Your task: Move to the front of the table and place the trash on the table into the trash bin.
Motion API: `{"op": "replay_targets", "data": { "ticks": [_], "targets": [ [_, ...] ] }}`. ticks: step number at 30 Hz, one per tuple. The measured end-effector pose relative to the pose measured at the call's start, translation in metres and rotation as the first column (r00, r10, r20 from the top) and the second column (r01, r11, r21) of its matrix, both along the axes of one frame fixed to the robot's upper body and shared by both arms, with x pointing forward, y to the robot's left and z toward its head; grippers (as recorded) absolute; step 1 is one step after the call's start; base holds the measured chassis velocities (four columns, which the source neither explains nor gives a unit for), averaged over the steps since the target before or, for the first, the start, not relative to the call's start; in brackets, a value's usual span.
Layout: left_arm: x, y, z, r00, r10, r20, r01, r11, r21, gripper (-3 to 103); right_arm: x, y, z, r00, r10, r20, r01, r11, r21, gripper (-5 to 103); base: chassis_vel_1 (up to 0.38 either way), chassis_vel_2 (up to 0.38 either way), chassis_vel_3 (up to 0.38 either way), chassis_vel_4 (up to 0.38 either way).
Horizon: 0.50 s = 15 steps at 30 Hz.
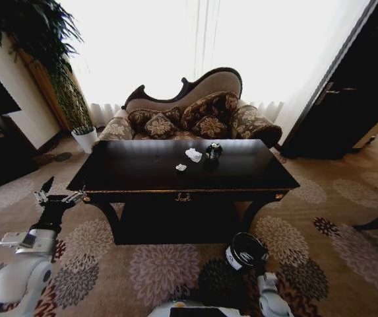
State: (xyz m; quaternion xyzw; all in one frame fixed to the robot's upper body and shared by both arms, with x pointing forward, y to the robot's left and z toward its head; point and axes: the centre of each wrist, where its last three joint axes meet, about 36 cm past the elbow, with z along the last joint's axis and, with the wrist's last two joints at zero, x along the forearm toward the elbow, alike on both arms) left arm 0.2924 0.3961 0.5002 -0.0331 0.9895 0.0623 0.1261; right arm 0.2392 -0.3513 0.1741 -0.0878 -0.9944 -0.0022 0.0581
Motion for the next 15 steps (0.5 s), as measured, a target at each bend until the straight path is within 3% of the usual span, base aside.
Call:
{"op": "replay_targets", "data": {
  "ticks": [8,15],
  "targets": [
    [0.0,0.0,0.0,1.0,0.0,0.0,0.0,1.0,0.0,100,-0.051,0.034,0.066,0.986,-0.116,0.118,0.102,0.987,0.121,100,0.0,0.0,0.0,0.0],
    [0.0,0.0,0.0,1.0,0.0,0.0,0.0,1.0,0.0,100,-0.064,0.049,0.108,0.966,-0.157,0.204,0.128,0.98,0.15,100,0.0,0.0,0.0,0.0]
  ]
}}
